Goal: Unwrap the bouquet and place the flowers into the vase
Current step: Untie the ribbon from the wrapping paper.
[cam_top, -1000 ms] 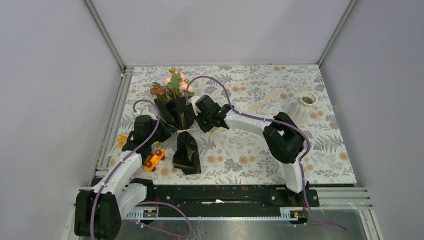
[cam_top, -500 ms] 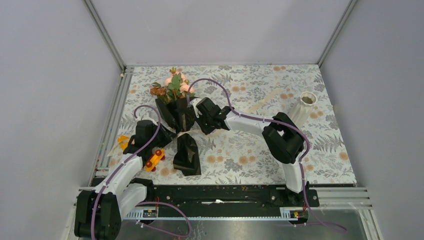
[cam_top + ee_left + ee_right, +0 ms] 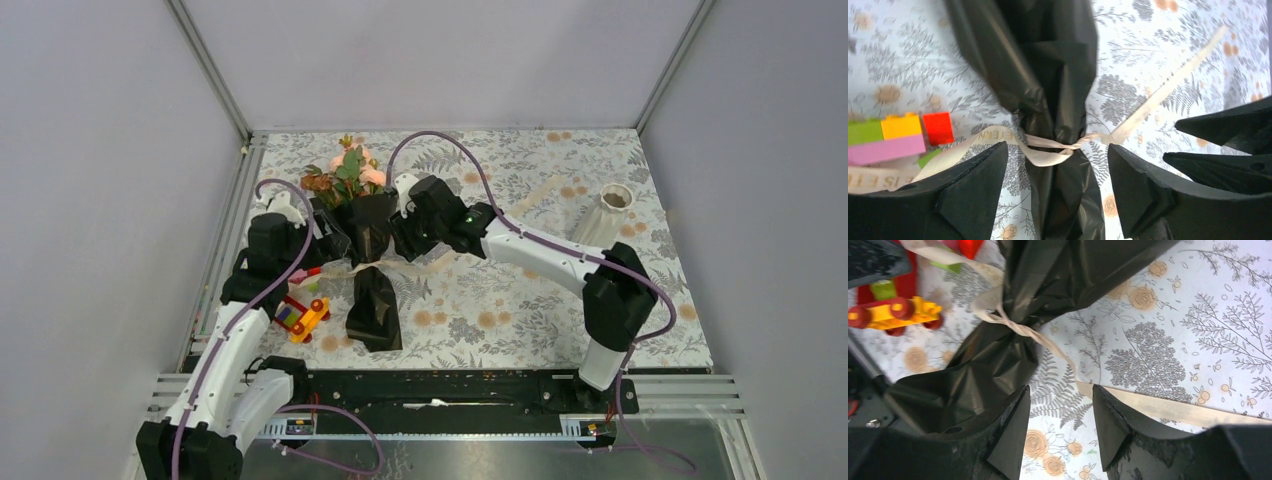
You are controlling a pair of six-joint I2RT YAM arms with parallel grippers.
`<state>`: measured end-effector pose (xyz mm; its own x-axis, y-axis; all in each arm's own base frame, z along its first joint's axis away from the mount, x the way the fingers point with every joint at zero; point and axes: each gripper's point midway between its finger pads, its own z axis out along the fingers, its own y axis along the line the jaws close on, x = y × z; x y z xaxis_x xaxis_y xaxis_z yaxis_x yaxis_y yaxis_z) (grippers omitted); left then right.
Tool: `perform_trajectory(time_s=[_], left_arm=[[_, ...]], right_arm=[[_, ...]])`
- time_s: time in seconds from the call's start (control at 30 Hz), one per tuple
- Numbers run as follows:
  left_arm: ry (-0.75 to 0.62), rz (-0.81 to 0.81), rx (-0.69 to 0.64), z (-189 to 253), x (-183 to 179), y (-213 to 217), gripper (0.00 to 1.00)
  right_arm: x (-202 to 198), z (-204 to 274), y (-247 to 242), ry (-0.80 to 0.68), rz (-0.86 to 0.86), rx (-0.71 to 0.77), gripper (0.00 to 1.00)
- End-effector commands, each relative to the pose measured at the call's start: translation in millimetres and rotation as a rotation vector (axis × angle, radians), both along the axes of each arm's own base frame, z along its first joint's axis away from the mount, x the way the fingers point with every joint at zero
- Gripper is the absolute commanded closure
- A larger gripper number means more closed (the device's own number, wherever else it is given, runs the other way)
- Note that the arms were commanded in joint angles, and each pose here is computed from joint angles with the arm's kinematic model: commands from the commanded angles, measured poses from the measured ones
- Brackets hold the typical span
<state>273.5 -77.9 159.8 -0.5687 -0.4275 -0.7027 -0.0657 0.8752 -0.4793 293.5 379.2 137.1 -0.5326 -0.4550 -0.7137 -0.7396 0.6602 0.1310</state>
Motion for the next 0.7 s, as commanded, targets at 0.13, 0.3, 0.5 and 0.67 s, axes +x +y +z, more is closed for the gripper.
perform_trajectory(time_s=[0.13, 0.3, 0.5, 0.67], left_arm=[[-0.183, -0.351, 0.144, 64.4, 9.5, -27.0, 0.22], [-0.203, -0.326, 0.178, 72.4, 16.8, -20.8, 0.2], [-0.209, -0.307, 0.207, 77.5, 24.2, -15.9, 0.2], [-0.147, -0.25, 0.186, 55.8, 29.8, -11.5, 0.2]], right_arm=[[-26.7, 29.2, 22.9, 0.1, 0.031, 0.236, 0.47], [-32.8, 18.5, 41.9, 0.159, 0.042, 0.298, 0.53], [-20.9, 10.6, 58.5, 0.126, 0.027, 0.308, 0.58], [-11.4, -11.3, 64.5, 0.109, -0.017, 0.254, 0.62]])
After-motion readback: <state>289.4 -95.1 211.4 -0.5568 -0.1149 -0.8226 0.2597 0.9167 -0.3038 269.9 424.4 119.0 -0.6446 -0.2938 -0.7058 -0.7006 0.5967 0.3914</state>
